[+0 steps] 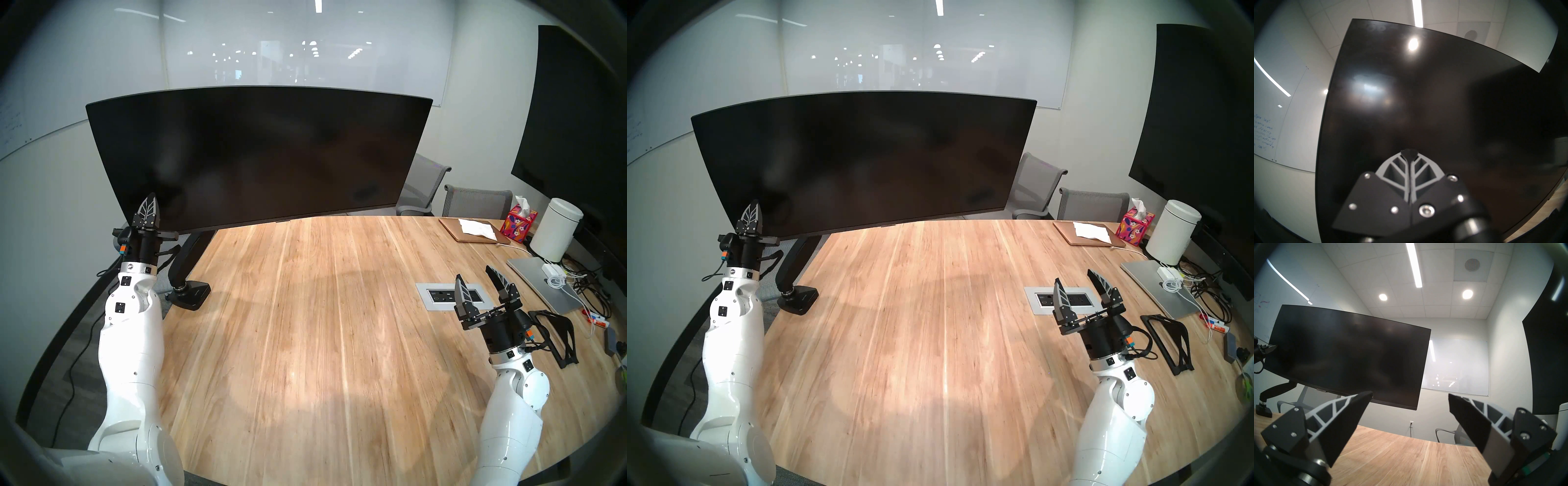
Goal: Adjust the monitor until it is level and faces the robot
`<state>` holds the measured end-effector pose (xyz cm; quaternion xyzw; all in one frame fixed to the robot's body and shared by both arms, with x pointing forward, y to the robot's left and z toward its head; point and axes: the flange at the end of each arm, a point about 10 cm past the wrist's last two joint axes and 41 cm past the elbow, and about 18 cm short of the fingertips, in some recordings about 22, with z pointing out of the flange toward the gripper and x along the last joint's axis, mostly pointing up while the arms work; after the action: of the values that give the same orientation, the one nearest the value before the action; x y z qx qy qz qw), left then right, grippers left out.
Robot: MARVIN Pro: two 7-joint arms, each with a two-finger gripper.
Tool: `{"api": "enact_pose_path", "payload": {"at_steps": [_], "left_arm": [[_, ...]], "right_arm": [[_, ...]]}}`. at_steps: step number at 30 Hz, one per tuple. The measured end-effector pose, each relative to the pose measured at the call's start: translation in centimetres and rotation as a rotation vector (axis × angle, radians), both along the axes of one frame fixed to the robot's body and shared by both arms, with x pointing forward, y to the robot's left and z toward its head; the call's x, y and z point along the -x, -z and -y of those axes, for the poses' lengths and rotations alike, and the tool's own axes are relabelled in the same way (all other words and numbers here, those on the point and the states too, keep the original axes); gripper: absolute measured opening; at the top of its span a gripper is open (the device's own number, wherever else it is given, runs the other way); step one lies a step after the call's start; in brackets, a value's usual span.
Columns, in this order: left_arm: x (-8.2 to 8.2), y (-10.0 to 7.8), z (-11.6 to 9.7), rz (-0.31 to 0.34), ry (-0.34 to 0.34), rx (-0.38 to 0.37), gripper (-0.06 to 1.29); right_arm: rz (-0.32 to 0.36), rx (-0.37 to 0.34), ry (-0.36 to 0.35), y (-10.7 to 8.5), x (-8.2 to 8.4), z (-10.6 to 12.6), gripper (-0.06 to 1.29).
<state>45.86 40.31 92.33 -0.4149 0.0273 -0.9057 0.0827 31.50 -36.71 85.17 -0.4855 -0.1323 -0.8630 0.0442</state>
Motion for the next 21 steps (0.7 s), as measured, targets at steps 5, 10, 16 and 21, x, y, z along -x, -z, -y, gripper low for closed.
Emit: {"api": "enact_pose_path", "payload": {"at_steps": [5,10,16,21], "left_arm": [[-0.15,-0.03,0.04,0.003,-0.002,0.002,-0.02],[-0.25,-0.04,0.08,0.005,-0.004,0.004,-0.02],[-0.34,-0.06,0.12,0.008,-0.006,0.005,-0.02],[-0.45,-0.07,0.14,0.008,-0.008,0.005,-0.02]], "right_arm": [[0.000,0.000,0.000,0.00,0.00,0.00,1.23],[0.000,0.000,0.000,0.00,0.00,0.00,1.23],[0.000,0.000,0.000,0.00,0.00,0.00,1.23],[0.000,0.000,0.000,0.00,0.00,0.00,1.23]]}}
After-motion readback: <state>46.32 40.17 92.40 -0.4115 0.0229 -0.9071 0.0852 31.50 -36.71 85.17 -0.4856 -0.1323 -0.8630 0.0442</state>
